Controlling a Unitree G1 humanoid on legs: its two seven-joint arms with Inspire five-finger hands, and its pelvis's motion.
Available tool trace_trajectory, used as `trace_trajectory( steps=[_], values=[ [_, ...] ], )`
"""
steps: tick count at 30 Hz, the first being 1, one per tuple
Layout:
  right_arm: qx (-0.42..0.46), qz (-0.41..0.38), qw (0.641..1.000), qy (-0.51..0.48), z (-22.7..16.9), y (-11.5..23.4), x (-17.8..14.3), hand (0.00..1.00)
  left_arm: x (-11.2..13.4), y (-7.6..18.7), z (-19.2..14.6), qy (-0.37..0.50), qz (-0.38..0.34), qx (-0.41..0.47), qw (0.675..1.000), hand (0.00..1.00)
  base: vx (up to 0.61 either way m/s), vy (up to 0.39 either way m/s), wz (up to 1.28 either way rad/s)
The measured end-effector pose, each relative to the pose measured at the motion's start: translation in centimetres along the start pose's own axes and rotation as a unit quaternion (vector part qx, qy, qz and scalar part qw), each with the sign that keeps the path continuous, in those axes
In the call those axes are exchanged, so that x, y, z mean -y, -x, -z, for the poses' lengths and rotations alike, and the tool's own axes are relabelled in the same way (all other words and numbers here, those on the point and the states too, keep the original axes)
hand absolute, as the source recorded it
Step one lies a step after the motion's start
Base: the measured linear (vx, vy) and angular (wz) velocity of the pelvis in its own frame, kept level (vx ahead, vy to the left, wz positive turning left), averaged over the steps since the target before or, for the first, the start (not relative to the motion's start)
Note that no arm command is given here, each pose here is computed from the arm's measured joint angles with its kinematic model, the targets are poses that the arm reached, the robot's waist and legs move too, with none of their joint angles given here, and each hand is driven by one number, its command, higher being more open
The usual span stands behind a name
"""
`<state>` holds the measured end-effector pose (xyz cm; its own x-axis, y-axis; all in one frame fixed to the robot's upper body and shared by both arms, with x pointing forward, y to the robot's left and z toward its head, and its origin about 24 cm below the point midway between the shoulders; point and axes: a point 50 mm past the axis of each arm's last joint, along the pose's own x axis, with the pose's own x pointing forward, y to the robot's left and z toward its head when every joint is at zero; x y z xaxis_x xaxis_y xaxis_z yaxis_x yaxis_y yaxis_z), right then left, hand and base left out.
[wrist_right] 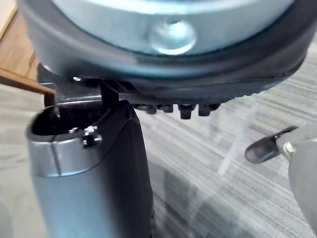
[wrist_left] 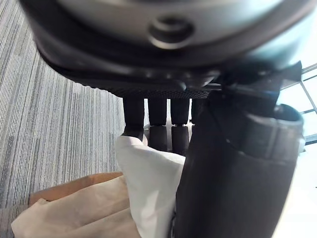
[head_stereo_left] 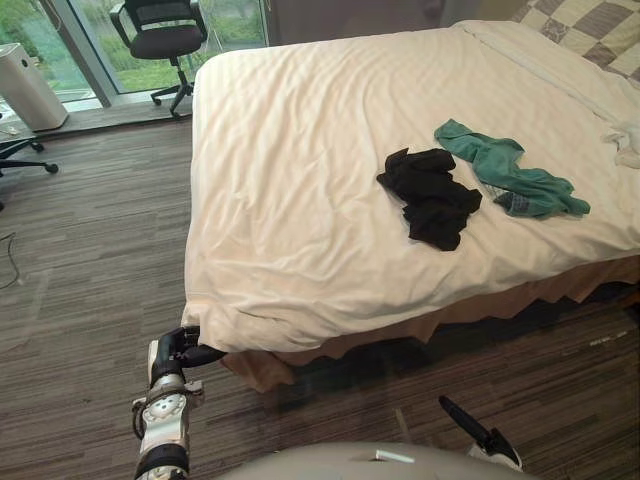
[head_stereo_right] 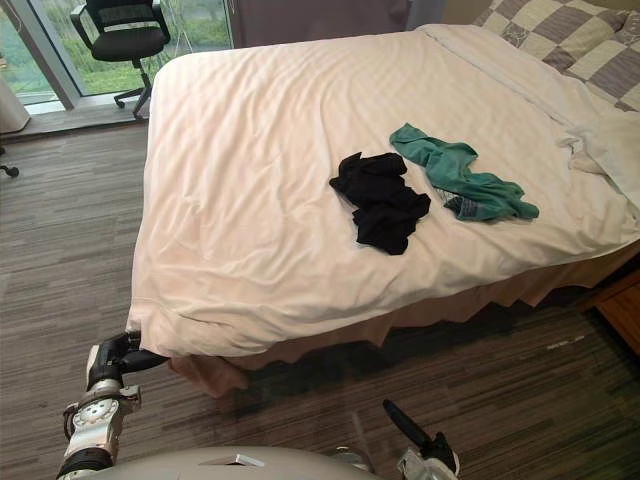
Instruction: Tidy up the quilt and then pick up the clothes from the bed and put them into the laundry hamper
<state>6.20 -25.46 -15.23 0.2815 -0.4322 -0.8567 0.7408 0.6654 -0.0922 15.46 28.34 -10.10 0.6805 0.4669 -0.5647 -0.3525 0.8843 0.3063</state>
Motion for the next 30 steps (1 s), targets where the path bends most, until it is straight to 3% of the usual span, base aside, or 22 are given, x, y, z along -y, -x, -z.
trace_trajectory(
  steps=[10, 15, 18, 20, 21, 23, 26, 28, 30],
  values=[
    [-0.003, 0.005, 1.000, -0.016, -0.1, -0.1, 0.5, 1.00, -1.5, 0.1, 0.8, -0.054, -0.003, -0.018, 0.998, 1.00, 0.04, -0.008, 0.05],
    [-0.007, 0.005, 1.000, -0.028, -0.2, -0.1, 0.7, 1.00, -3.9, 0.5, 2.1, 0.003, -0.040, -0.051, 0.998, 1.00, 0.07, -0.014, -0.02],
    [-0.029, 0.017, 0.999, -0.037, 0.8, -0.1, 1.3, 1.00, -9.3, 1.9, 5.5, 0.089, -0.147, -0.158, 0.972, 1.00, 0.11, -0.055, 0.00],
    [-0.063, 0.037, 0.996, -0.051, 2.7, 0.3, 2.4, 1.00, -15.9, 4.7, 7.5, 0.188, -0.281, -0.205, 0.919, 1.00, 0.15, -0.076, 0.30],
    [-0.073, 0.043, 0.995, -0.054, 3.3, 0.4, 2.7, 1.00, -17.7, 5.5, 7.7, 0.206, -0.314, -0.203, 0.904, 1.00, 0.17, -0.079, 0.57],
    [-0.106, 0.057, 0.991, -0.060, 5.6, 1.2, 3.2, 1.00, -24.1, 8.1, 6.0, 0.253, -0.430, -0.152, 0.853, 1.00, 0.17, -0.071, 0.64],
    [-0.119, 0.045, 0.991, -0.046, 6.2, 1.3, 2.1, 1.00, -29.7, 10.0, 1.6, 0.301, -0.525, -0.056, 0.794, 1.00, 0.14, -0.054, 0.62],
    [-0.109, 0.029, 0.993, -0.043, 5.9, 1.2, 0.7, 1.00, -31.5, 10.6, -0.7, 0.355, -0.554, 0.011, 0.753, 1.00, -0.02, -0.063, 0.30],
    [-0.091, 0.029, 0.995, -0.024, 5.1, 0.9, 0.6, 1.00, -30.1, 9.4, -0.8, 0.409, -0.552, 0.049, 0.725, 1.00, 0.06, -0.107, 0.08]
  ],
)
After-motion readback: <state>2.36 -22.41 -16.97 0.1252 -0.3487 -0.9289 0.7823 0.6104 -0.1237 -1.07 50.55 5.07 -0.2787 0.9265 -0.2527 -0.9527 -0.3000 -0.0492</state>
